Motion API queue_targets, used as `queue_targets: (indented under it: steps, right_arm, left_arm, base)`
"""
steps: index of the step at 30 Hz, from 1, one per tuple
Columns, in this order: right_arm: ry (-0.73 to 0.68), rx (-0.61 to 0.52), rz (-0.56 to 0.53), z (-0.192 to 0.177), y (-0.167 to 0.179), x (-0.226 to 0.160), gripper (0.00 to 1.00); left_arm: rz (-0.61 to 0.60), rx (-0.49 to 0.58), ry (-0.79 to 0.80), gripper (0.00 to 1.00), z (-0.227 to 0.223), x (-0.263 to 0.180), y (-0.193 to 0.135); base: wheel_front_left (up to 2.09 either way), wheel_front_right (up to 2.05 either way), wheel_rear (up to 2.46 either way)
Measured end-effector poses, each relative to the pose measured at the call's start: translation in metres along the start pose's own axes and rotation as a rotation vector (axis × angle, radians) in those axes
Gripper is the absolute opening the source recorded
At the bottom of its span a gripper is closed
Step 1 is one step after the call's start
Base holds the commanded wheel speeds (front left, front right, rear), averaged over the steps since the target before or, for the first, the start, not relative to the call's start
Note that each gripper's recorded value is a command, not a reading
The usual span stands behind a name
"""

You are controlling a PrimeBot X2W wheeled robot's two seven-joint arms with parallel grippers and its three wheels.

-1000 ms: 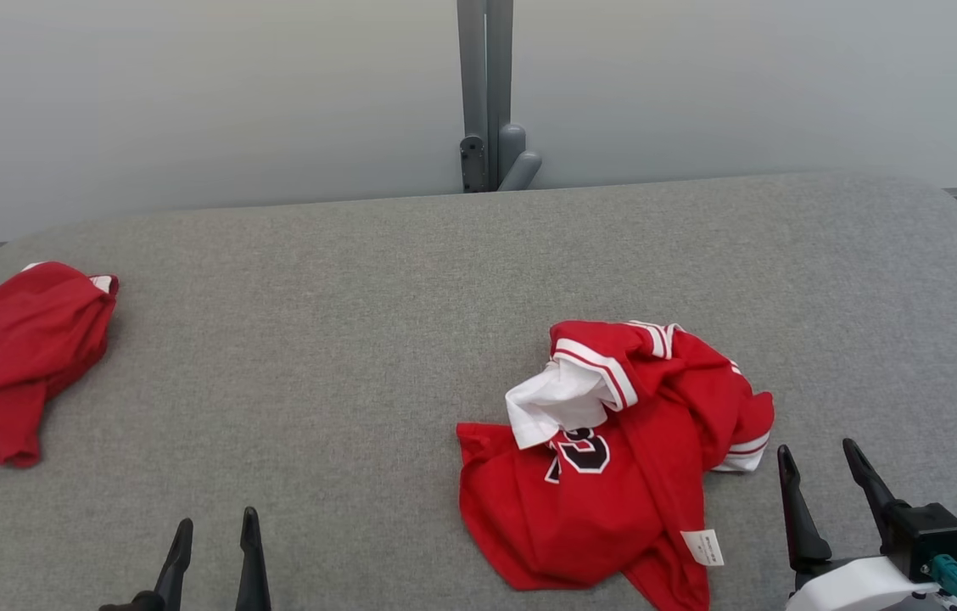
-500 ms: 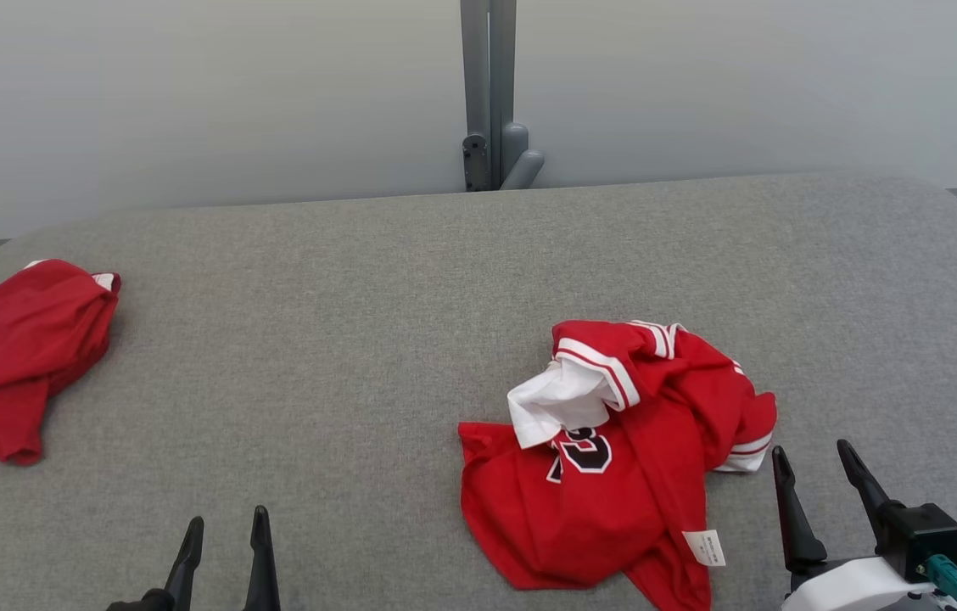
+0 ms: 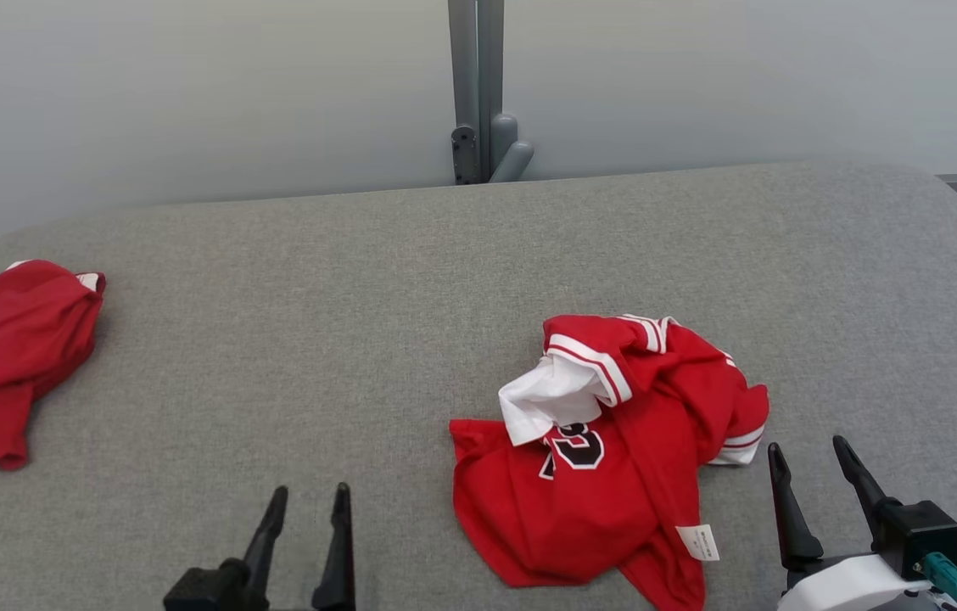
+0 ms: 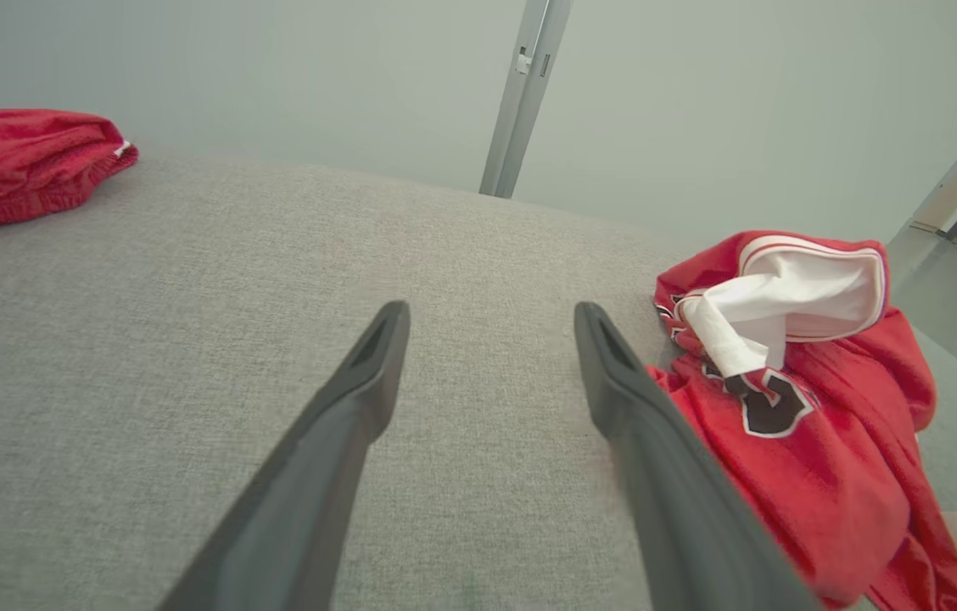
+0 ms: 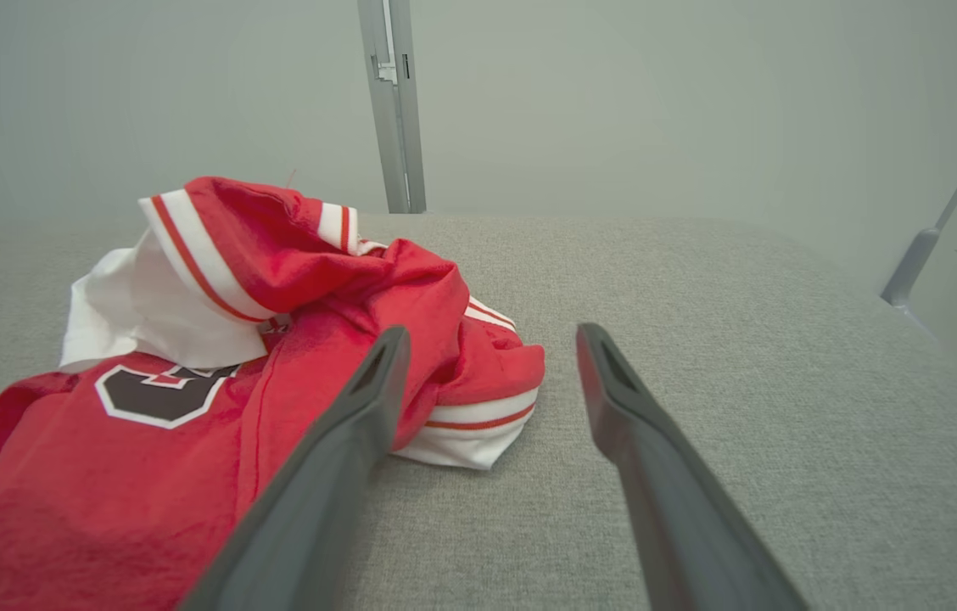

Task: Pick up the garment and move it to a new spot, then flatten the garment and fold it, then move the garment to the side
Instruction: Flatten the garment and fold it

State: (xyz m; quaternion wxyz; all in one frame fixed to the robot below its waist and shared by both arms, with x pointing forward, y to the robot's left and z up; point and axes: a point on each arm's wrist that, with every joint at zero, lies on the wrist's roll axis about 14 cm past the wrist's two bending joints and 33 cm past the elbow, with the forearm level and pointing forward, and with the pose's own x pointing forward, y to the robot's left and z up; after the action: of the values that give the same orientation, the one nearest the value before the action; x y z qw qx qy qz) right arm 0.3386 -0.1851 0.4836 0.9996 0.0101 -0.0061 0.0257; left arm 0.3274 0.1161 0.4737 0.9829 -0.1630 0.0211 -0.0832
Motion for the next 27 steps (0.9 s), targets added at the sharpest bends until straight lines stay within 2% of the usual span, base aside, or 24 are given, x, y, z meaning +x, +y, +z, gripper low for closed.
queue_targets:
  steps: [8,14,27]
  right_arm:
    - [0.008,-0.001,-0.038,-0.002,-0.012,-0.003,1.0]
    - [0.02,-0.005,-0.081,-0.005,-0.024,-0.007,1.0]
    - [0.036,0.001,-0.147,-0.009,-0.043,-0.015,1.0]
  left_arm:
    - [-0.213,-0.039,0.085,1.0,-0.024,0.02,-0.065]
    - [-0.312,-0.044,0.2,1.0,-0.055,0.025,-0.095]
    - [-0.382,-0.065,0.362,1.0,-0.098,0.028,-0.118]
  base:
    - [0.0,0.0,0.0]
    - [0.0,0.0,0.0]
    - [0.0,0.0,0.0]
